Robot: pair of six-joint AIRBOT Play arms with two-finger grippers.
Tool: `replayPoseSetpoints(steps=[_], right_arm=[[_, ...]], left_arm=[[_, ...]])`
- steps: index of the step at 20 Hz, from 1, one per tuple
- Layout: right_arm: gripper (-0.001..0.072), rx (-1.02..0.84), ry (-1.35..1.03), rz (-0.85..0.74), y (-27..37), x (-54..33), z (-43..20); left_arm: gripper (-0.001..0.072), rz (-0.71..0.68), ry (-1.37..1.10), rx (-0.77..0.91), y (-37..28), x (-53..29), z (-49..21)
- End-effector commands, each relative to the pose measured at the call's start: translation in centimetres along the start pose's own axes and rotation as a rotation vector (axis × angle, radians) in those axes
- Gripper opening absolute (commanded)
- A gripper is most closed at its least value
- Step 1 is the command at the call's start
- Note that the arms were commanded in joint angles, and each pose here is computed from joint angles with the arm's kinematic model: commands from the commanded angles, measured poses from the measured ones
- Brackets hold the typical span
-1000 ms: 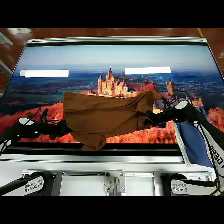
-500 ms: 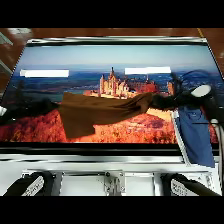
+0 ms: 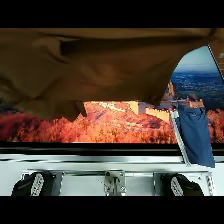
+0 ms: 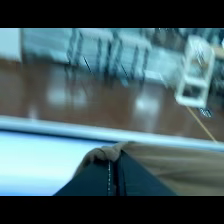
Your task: Fold the shirts.
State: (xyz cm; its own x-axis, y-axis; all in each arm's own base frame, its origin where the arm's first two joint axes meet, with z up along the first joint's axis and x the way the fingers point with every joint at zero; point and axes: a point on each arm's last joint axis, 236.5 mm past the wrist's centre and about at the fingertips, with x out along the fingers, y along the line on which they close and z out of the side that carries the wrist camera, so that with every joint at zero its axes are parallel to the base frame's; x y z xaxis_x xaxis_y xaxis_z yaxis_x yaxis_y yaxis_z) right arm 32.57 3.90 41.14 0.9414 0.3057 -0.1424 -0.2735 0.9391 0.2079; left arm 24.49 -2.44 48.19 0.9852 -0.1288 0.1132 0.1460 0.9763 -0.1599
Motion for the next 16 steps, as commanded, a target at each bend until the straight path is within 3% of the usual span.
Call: replayPoseSetpoints(steps=[1, 8, 11, 16], right_arm=[[0.0069, -0.038, -0.133, -0.055, 2.5, -5.8, 4.0], [0.0069, 0.058, 0.224, -0.213, -1.6, -6.0, -4.4], [0.0069, 0.158, 0.386, -0.196, -4.5, -1.8, -8.1], [0.0069, 0.270, 0.741, -0.170, -9.0, 9.4, -22.3]], left_arm=[[0.0041, 0.094, -0.125, 0.094, -2.1, -4.8, 4.8], [0.0041, 0.208, 0.107, 0.102, 2.6, -3.3, -1.1], [0.0041, 0.247, 0.279, -0.004, 7.6, 0.1, -7.5], [0.0041, 0.287, 0.624, -0.263, 15.2, 4.5, -23.4]])
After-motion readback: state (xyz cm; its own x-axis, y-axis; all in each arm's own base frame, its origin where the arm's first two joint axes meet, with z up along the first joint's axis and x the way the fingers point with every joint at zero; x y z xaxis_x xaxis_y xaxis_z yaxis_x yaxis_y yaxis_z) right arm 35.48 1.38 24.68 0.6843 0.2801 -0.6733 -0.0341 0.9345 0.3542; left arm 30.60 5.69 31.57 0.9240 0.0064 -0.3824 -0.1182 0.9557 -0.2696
